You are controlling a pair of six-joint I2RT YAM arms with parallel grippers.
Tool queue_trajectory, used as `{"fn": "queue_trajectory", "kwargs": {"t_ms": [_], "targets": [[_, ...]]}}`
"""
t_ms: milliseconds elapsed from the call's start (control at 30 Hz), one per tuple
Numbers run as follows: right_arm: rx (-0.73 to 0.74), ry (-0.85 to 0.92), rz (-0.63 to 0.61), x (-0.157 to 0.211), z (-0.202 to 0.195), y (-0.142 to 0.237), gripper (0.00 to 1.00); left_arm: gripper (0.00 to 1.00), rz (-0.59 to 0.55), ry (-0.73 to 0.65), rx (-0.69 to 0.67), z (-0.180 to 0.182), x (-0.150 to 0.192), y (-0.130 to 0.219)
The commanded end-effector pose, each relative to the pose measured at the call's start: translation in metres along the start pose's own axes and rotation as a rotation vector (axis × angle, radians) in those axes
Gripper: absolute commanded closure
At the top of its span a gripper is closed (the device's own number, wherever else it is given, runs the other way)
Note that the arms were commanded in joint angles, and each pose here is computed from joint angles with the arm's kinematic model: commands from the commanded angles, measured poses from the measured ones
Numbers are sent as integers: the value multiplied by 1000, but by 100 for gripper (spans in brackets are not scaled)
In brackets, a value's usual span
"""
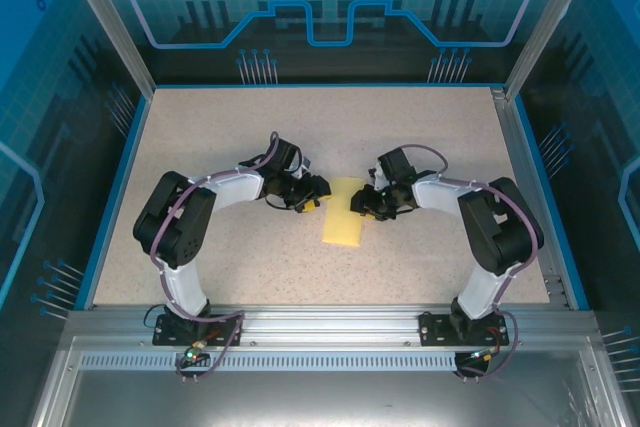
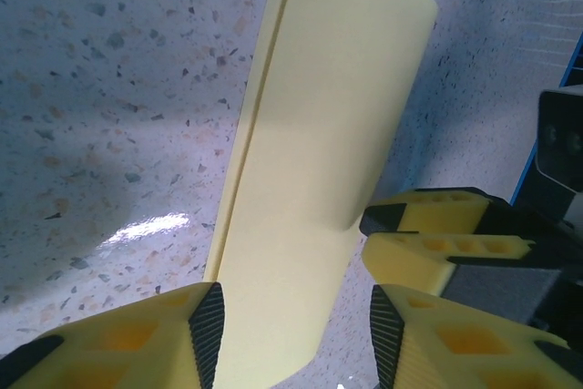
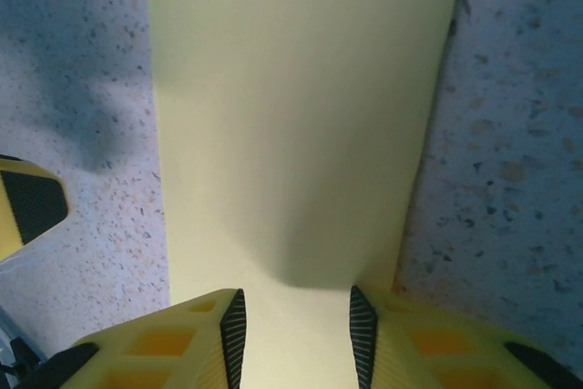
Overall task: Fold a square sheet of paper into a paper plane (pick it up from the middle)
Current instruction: Fold the triangle a second time at the center of the table.
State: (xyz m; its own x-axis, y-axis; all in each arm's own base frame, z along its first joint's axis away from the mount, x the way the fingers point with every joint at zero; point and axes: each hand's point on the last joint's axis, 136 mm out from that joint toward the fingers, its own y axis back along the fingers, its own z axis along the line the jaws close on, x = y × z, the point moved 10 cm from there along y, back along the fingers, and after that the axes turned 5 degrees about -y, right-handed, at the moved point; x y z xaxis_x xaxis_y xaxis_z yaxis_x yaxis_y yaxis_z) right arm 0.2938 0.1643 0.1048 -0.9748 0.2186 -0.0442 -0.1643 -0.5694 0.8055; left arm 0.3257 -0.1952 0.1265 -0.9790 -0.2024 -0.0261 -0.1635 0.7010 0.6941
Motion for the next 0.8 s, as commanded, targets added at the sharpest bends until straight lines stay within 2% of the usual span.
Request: {"fn": "queue_trajectory", "kwargs": {"t_ms": [0, 133, 367, 500, 767], "targets": [[50, -1, 22, 4, -4, -5, 64, 50, 33, -15, 17, -1, -1, -3], [84, -12, 28, 9, -14, -6, 64, 49, 44, -9, 11, 0, 3, -1], [61, -24, 28, 15, -21, -4, 64, 45, 80, -1, -10, 0, 19, 0], [67, -32, 34, 16, -24, -7, 64, 43, 106, 45, -39, 7, 30, 0], [67, -34, 36, 16, -25, -9, 64, 43, 129, 91, 2, 9, 47, -2]]}}
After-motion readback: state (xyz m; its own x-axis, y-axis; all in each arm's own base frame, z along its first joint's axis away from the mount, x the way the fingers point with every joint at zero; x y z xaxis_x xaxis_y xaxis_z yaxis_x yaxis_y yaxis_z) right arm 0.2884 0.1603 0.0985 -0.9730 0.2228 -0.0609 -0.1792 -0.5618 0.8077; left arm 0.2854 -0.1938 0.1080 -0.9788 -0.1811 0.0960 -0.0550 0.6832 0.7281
